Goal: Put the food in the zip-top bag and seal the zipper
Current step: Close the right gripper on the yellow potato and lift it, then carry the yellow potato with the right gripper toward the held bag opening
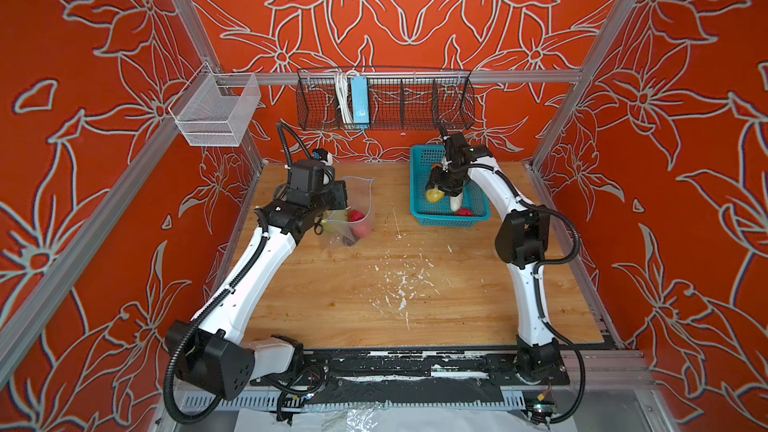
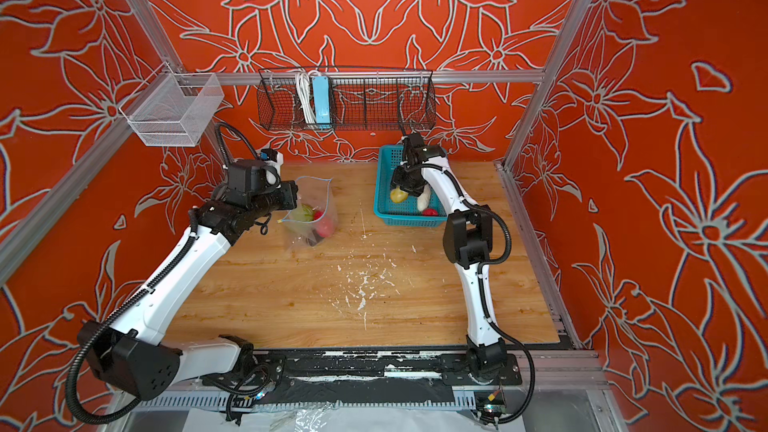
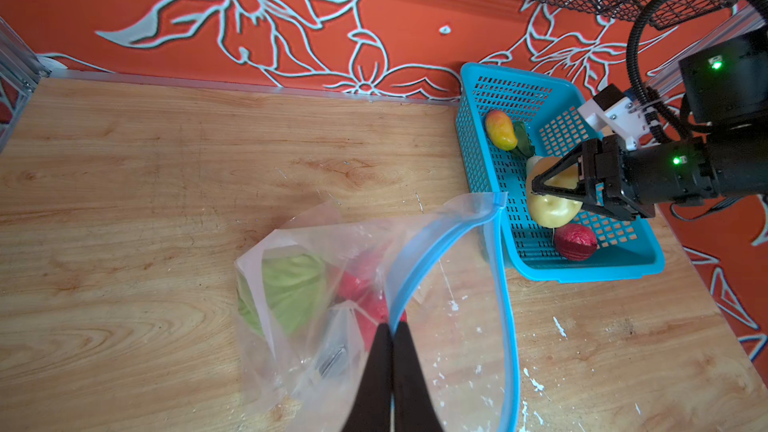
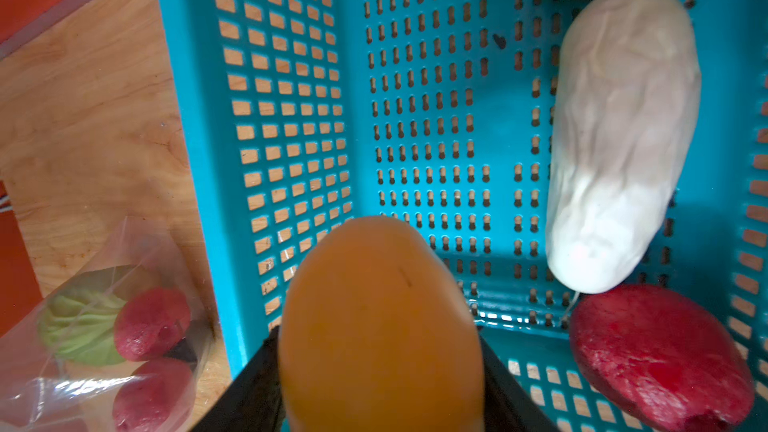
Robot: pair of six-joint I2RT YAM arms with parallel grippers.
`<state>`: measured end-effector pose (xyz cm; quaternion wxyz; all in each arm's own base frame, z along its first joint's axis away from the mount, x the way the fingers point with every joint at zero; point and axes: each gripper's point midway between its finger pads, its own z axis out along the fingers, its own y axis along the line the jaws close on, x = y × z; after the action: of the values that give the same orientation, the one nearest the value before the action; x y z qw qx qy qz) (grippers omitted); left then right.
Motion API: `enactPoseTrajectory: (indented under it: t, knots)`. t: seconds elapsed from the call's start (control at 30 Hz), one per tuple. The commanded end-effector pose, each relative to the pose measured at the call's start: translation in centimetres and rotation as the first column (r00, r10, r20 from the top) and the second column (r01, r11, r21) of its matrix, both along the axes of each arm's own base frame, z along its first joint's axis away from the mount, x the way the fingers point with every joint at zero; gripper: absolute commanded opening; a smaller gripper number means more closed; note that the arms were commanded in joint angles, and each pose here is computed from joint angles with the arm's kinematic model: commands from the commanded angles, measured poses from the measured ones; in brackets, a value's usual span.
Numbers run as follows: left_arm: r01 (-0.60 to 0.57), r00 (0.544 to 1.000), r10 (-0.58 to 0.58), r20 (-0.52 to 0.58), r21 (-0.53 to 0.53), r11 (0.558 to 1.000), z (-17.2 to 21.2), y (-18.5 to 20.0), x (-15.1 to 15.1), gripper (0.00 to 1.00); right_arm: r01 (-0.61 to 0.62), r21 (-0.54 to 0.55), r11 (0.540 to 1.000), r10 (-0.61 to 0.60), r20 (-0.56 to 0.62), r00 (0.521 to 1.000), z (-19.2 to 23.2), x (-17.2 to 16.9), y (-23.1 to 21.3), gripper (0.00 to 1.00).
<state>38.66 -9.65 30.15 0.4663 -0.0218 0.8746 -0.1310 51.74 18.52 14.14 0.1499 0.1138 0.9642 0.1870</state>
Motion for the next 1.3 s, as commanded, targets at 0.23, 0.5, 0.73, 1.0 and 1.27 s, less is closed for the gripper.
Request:
enactPoseTrajectory:
  t: [0.23, 0.5, 0.73, 1.0, 1.27]
  knots:
    - [0.003, 1.0, -0.003, 0.028, -0.016, 1.0, 0.9, 0.0, -0.2, 0.0, 0.003, 0.118, 0.993, -0.019, 0.139, 0.99, 7.5, -0.2, 0.7, 0.43]
    - [0.005, 1.0, -0.005, 0.03, -0.019, 1.0, 1.0, 0.0, -0.3, 0.0, -0.018, 0.162, 0.987, -0.01, 0.168, 0.986, 9.4, -1.2, 1.6, 0.43]
    - [0.005, 1.0, -0.005, 0.03, -0.019, 1.0, 1.0, 0.0, -0.3, 0.0, -0.061, 0.177, 0.982, 0.021, 0.22, 0.975, 12.2, -2.7, 3.2, 0.43]
    - [0.008, 0.999, -0.007, 0.035, -0.019, 1.0, 1.2, 0.0, -0.4, 0.0, -0.11, 0.186, 0.976, 0.057, 0.269, 0.961, 14.3, -4.3, 5.2, 0.43]
    - [0.005, 0.999, -0.005, 0.035, -0.018, 1.0, 1.2, 0.0, -0.4, 0.0, -0.162, 0.187, 0.969, 0.098, 0.312, 0.945, 16.0, -5.6, 7.3, 0.43]
